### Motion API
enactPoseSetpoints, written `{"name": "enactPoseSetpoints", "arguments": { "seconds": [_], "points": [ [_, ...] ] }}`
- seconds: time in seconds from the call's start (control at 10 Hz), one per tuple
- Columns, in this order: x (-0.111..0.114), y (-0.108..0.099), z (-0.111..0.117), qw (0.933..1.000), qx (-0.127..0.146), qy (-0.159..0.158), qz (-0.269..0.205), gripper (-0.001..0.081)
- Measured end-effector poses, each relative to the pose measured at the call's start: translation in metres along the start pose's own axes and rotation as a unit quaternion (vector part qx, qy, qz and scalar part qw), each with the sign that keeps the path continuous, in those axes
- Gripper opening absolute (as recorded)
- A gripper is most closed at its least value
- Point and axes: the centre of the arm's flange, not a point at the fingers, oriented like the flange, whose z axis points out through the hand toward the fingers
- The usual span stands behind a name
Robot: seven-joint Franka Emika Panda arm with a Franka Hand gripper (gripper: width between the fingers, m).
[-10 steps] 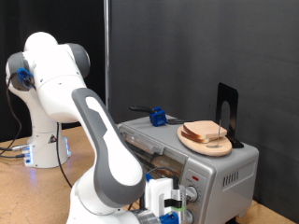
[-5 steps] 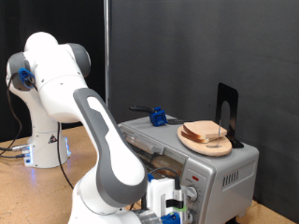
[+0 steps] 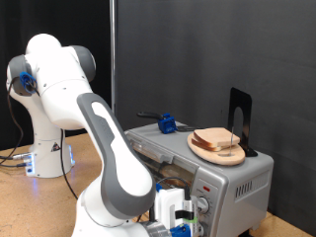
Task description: Make a piece of toast with the oven
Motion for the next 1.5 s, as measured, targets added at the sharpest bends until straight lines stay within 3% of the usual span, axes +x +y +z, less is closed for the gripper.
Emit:
{"name": "enactPoseSetpoints", "arguments": {
  "seconds": [0.3, 0.7, 1.5],
  "points": [
    [-0.002, 0.003, 0.0, 0.9983, 0.017, 0.007, -0.056, 0.0117],
    [-0.005, 0.009, 0.0, 0.9898, 0.047, 0.023, -0.133, 0.0118],
    [-0.004, 0.012, 0.0, 0.9894, 0.049, 0.035, -0.132, 0.0119]
  ]
}}
